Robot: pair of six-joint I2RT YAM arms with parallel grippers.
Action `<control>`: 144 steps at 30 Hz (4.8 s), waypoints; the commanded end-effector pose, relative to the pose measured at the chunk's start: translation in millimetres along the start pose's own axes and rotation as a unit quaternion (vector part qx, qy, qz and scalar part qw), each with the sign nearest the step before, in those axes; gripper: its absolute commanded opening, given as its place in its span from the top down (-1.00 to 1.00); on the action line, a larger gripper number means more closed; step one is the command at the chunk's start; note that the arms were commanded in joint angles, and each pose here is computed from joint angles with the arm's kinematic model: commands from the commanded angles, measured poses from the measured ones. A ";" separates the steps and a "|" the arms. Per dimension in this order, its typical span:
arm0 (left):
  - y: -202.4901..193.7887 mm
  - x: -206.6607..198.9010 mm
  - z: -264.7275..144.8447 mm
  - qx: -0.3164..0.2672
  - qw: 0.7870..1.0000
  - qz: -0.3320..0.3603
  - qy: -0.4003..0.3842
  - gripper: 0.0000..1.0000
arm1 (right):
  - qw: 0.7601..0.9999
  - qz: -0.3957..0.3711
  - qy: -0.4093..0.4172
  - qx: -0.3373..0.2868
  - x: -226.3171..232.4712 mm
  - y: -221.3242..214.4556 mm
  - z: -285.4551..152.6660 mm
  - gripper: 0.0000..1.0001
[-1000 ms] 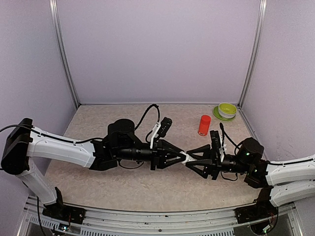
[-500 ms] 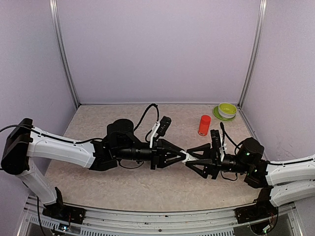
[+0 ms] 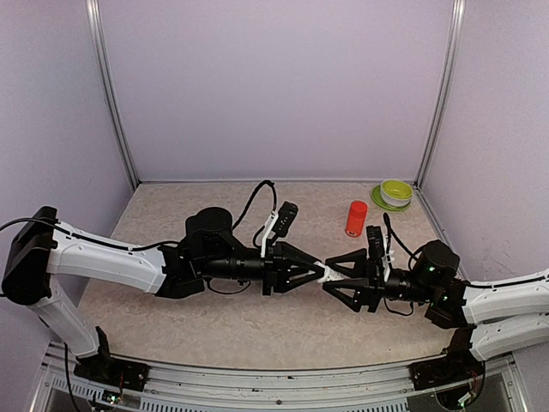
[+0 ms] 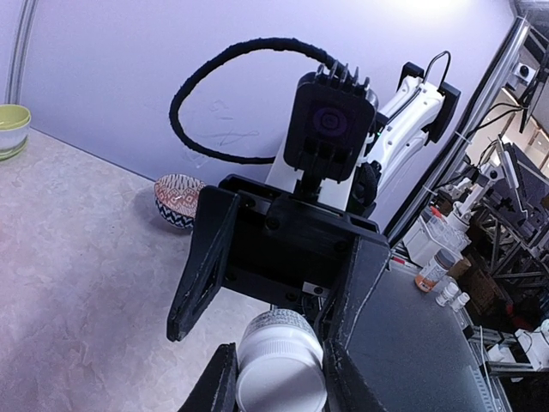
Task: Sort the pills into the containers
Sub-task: Pass from the left arm to the right, then unscrew the lid of the pill bottle from the pill bottle.
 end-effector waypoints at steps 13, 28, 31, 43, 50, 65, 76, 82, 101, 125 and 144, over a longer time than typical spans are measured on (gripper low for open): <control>1.6 -1.8 0.1 -0.014 1.000 0.002 0.000 0.85 | 1.000 0.002 0.021 -0.001 6.4 5.8 7.4 0.40; 5.5 -10.1 -27.9 -0.009 0.998 0.063 -0.015 -0.67 | 0.999 0.022 0.022 0.014 14.1 7.0 -1.2 0.53; 6.2 -13.8 -34.8 -0.007 0.996 0.085 -0.025 -0.68 | 0.998 0.036 0.043 0.027 21.1 5.5 -2.0 0.53; 7.4 -42.1 -31.6 0.025 0.978 0.194 -0.072 -0.47 | 0.988 0.082 0.119 0.061 47.8 17.1 4.3 0.52; 15.0 -47.2 -31.4 0.016 0.974 0.216 -0.059 -0.37 | 0.978 0.121 0.142 0.096 48.2 5.6 11.0 0.52; 10.6 -54.8 -29.7 0.034 0.968 0.239 -0.066 0.12 | 0.967 0.142 0.172 0.122 52.1 4.5 21.0 0.51; 12.0 -47.4 -31.9 0.028 0.973 0.226 -0.034 0.53 | 0.969 0.138 0.164 0.121 48.8 3.0 22.4 0.51; 18.4 -36.7 -24.8 0.019 0.990 0.142 -0.004 0.53 | 0.985 0.082 0.111 0.102 37.5 7.3 22.1 0.52; 41.6 -19.1 -18.2 -0.013 0.996 -0.076 0.043 0.00 | 0.998 -0.026 -0.004 0.065 24.6 21.1 22.0 0.55; 55.3 -8.4 -24.8 -0.069 0.996 -0.035 0.042 -0.62 | 0.996 0.076 0.042 0.036 45.1 25.4 54.7 0.56; 52.3 -12.5 -27.4 -0.067 0.997 -0.032 0.034 -0.49 | 0.994 0.095 -0.047 -0.009 20.0 33.3 47.4 0.57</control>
Point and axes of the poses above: each gripper's point midway between its finger pads, its own z axis out along the fingers, its own x axis along the line the jaws close on, y = z × x, the point moved 3 cm from there along -z, back along the fingers, and after that the axes turned 15 degrees about z, right-handed, at the moved point
